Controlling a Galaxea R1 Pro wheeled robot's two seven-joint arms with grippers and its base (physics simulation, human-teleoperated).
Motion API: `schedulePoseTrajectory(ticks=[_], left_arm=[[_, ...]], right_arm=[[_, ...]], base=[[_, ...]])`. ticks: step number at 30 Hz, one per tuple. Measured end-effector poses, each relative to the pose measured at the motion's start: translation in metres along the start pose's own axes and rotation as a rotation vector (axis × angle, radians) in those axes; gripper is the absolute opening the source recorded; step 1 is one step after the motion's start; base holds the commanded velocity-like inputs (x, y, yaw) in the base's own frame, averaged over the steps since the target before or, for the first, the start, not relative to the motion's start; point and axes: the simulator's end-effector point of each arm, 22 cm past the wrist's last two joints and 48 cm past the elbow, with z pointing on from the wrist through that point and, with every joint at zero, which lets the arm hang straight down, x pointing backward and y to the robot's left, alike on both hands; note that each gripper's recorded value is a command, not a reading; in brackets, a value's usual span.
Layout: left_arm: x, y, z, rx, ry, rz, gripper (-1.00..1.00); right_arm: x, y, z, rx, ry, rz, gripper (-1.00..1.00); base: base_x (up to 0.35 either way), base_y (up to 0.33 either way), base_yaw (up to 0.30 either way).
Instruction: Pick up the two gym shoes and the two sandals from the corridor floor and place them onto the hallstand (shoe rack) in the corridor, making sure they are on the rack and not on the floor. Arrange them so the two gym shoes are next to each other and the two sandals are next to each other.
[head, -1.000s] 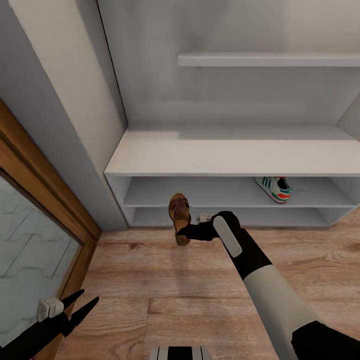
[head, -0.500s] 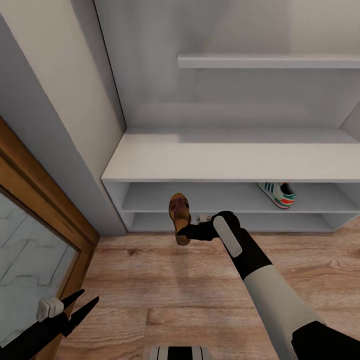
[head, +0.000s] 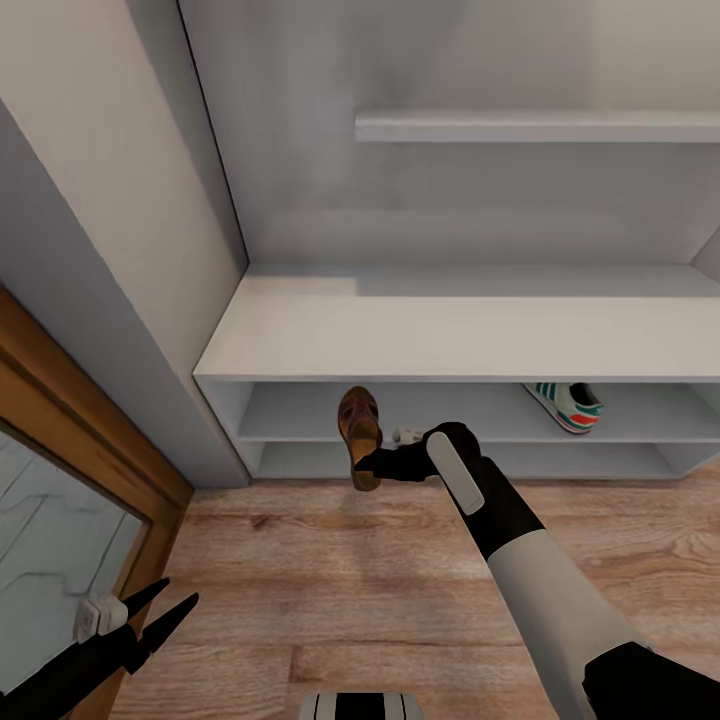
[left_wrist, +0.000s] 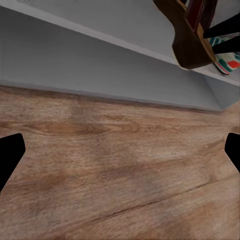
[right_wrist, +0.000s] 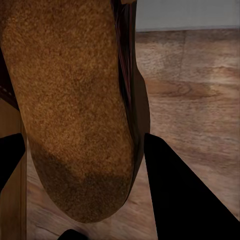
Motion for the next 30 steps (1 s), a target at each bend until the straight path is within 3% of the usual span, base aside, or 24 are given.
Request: schedulePoseTrajectory(ticks=[30], left_arm=[[-0.0002, 0.0006, 0.0002, -0.002, 0.0, 0.001, 1.0]], right_arm=[[0.0009, -0.0001, 0.0007, -0.001, 0.003, 0.001, -1.0]], base=[[0.062, 0.0, 0.0]])
